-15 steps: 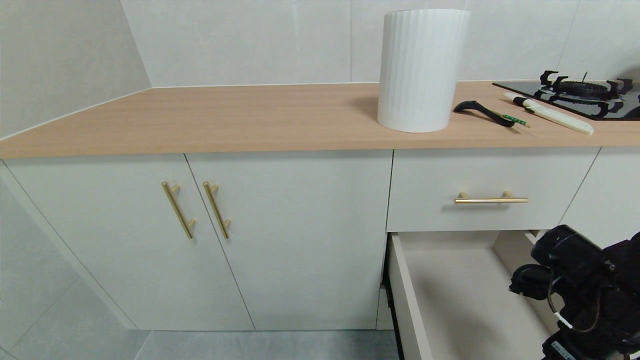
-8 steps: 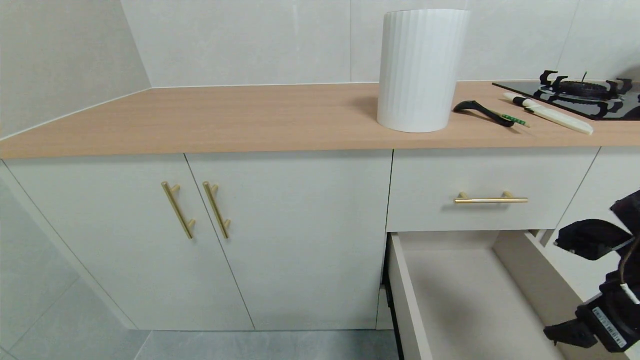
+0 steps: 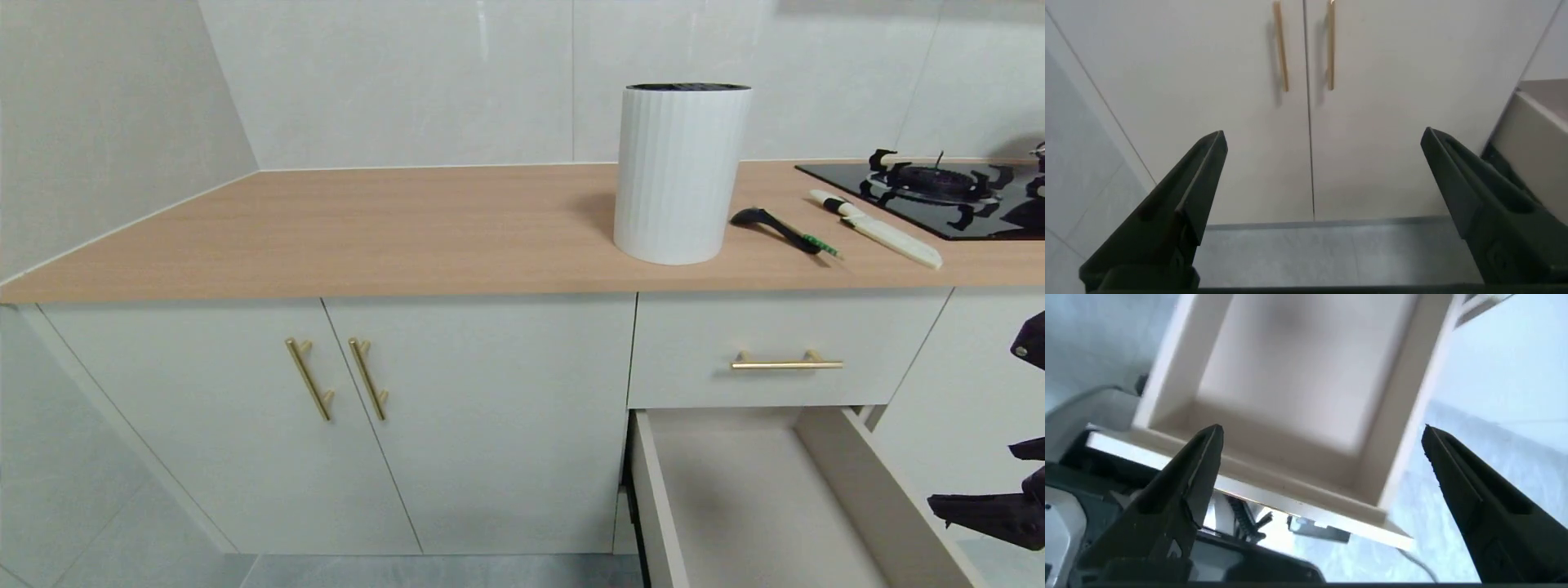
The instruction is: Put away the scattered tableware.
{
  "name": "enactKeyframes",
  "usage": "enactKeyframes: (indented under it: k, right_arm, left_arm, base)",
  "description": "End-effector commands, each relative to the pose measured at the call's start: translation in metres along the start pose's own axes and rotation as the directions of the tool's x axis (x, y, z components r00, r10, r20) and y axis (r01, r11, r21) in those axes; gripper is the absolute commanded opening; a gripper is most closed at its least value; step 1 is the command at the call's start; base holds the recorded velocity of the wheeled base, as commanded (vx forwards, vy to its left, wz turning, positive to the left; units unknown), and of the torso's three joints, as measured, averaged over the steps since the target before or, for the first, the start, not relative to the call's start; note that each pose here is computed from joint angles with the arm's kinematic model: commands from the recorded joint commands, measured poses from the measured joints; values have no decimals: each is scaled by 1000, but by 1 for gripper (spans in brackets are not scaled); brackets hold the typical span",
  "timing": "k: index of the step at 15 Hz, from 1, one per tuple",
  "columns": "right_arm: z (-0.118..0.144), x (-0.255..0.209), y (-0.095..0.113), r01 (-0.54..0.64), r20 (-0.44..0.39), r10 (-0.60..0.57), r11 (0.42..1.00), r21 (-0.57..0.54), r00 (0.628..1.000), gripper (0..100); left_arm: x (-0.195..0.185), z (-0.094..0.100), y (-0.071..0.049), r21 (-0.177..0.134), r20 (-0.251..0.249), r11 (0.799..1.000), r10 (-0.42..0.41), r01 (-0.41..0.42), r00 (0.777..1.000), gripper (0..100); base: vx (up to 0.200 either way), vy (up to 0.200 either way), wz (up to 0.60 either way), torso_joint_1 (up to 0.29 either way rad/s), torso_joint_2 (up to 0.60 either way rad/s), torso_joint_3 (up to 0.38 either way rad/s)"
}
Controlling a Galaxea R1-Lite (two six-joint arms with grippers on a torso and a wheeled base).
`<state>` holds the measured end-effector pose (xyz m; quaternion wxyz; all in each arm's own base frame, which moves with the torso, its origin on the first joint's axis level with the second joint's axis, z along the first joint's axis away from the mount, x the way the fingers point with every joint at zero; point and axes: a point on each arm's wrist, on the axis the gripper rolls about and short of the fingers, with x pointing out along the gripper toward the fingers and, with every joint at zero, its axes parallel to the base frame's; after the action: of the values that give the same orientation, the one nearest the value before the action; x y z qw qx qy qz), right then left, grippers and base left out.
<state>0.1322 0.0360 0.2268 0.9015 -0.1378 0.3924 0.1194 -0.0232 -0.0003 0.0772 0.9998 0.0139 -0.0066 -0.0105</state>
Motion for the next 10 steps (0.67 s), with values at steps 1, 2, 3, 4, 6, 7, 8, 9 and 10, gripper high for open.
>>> enactKeyframes:
  k: [1,2,3,4,6,7,8,9,10]
  right_arm:
    - [-1,-9,0,-2,39,2,1000,0,999,100]
    - [0,-10,0,-16,48,16,1000,0,999,100]
    - [1,-10,0,-32,58,32,999,-1,998,100]
    - [1,-11,0,-37,64,37,999,-1,997,100]
    - [2,-14,0,-30,98,29,1000,5,995,100]
    - [5,-15,-1,-23,133,22,1000,6,991,100]
    - [7,-15,-1,-18,150,18,1000,3,988,100]
    - [21,-15,-4,2,222,0,1000,-9,975,100]
    - [44,-15,-14,28,280,-35,999,30,959,100]
  left_arm:
    - [0,0,0,0,-2,1000,0,0,1000,100]
    - [0,0,0,0,-1,1000,0,0,1000,100]
    - [0,0,0,0,-1,1000,0,0,1000,100]
    - [0,0,0,0,-2,1000,0,0,1000,100]
    - [0,0,0,0,-1,1000,0,0,1000,100]
    - [0,0,0,0,-2,1000,0,0,1000,100]
    - [0,0,0,0,-1,1000,0,0,1000,100]
    - [0,0,0,0,-2,1000,0,0,1000,100]
    - [0,0,0,0,-1,1000,0,0,1000,100]
  base:
    - [0,0,0,129,-471,-344]
    - [0,0,0,144,-466,-334]
    - [0,0,0,144,-461,-330]
    - [0,0,0,71,-256,-173]
    - [0,0,0,37,-117,-83]
    - [0,0,0,0,0,0]
    - [0,0,0,0,0,0]
    - [0,0,0,0,0,0]
    - [0,0,0,0,0,0]
